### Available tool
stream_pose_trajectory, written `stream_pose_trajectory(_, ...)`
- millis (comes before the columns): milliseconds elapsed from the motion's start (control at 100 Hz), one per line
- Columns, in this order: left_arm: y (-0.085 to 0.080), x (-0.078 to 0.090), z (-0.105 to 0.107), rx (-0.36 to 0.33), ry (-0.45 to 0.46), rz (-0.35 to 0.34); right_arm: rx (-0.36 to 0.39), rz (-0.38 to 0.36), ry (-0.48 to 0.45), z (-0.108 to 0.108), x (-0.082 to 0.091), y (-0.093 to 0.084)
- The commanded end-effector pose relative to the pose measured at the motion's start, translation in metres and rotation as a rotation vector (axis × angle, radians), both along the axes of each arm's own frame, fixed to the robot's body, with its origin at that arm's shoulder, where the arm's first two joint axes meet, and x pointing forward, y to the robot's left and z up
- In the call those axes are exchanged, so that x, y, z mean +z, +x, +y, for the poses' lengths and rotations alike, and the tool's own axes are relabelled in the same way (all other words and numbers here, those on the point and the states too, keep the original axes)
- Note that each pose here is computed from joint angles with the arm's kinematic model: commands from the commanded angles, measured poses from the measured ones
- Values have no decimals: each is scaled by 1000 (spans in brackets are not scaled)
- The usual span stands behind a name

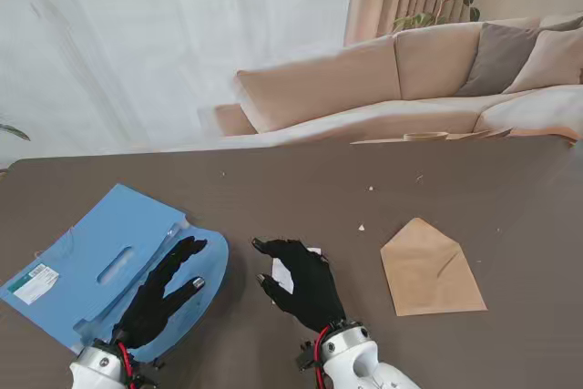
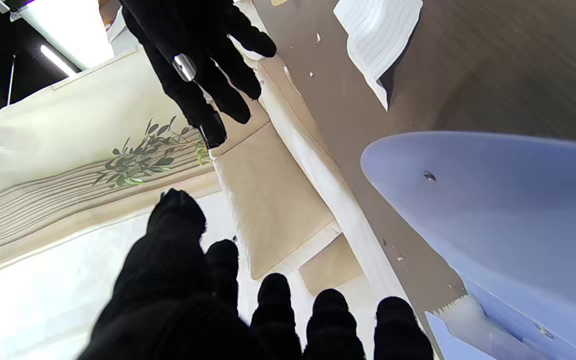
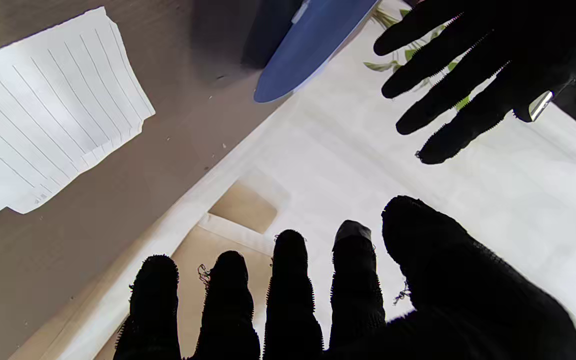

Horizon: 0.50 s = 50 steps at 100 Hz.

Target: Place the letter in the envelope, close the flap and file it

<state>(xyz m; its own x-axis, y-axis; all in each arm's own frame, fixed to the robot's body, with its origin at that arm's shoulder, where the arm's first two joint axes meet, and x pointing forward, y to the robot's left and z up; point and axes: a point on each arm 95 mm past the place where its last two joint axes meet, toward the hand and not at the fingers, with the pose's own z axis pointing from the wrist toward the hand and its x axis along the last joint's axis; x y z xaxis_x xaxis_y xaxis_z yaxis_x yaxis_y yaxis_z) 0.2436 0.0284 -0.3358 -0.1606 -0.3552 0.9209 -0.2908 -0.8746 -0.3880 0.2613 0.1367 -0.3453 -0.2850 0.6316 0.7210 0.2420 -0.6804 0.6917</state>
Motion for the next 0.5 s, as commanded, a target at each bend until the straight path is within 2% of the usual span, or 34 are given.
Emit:
stream_pose_trajectory(0, -1, 0, -2, -7, -7, -1, 13, 11, 6, 3, 0, -2)
stream_pose_trajectory(360, -2, 1, 0, -10, -7, -5, 14, 12, 2, 3, -1, -2)
stream_pose_trajectory(490, -2, 1, 1, -9, -10, -6, -11, -16, -17, -2, 4, -1)
